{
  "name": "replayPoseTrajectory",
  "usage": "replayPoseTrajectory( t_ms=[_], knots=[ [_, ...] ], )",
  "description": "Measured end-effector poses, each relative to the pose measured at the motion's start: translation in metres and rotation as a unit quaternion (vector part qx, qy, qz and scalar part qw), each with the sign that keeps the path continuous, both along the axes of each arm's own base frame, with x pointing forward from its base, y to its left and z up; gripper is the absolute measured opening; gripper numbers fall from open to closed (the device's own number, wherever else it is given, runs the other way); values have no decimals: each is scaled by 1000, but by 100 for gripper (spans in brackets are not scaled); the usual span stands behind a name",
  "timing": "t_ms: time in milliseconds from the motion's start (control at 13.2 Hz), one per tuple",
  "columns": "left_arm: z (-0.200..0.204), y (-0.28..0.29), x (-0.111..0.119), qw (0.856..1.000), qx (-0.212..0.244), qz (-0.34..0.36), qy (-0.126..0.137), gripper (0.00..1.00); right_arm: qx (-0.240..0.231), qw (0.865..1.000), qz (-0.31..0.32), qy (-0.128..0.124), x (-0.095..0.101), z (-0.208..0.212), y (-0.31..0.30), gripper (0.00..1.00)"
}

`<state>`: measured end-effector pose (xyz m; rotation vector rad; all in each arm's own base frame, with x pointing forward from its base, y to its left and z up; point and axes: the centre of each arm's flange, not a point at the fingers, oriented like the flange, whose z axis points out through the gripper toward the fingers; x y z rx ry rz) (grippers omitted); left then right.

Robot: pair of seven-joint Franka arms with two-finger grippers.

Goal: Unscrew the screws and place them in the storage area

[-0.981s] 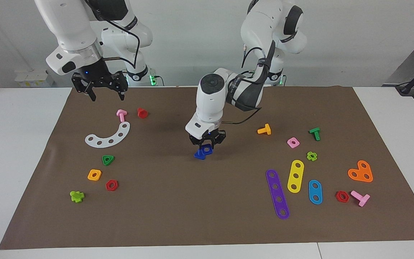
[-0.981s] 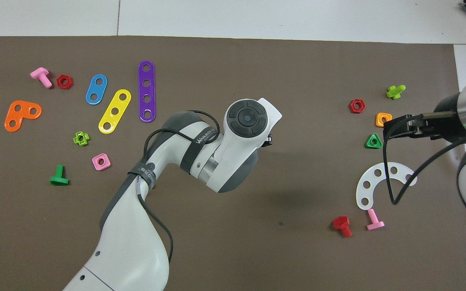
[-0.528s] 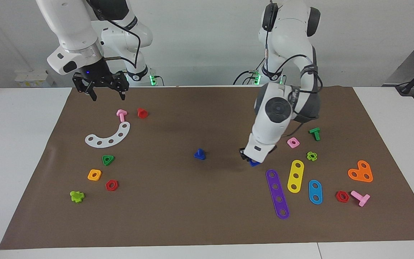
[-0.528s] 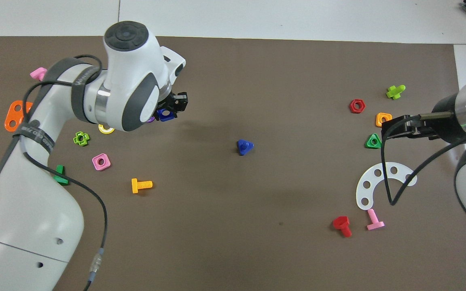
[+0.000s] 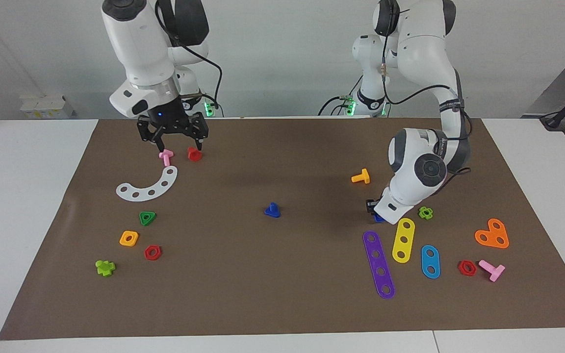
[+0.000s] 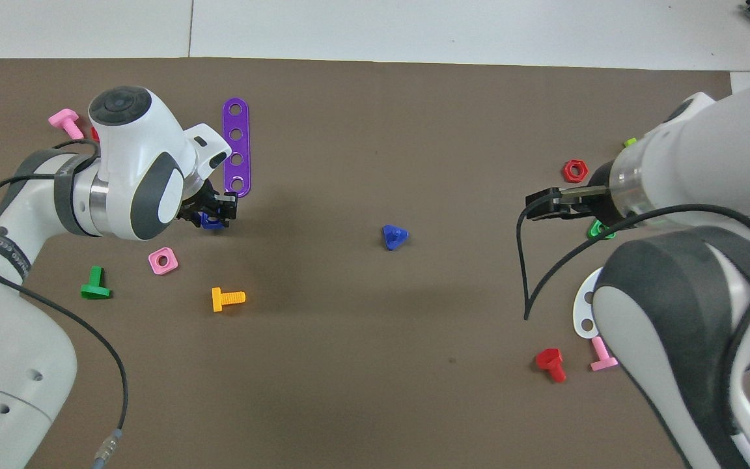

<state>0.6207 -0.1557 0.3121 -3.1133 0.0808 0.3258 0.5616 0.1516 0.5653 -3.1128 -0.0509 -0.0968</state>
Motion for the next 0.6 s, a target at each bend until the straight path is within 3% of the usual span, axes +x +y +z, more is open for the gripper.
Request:
replayPoseTrajectory(
  t_ms=[226, 302, 604],
  knots=[
    [15, 10, 4, 1000, -3, 8, -14, 94, 6, 1000, 12, -7, 18, -51, 43, 100],
    [28, 23, 10, 1000, -4, 19, -22, 100, 9, 1000, 16, -12, 24, -71, 60, 100],
    [82, 138, 18, 998, -14, 51, -23, 100, 24, 999, 16, -30, 36, -147, 127, 100]
  ],
)
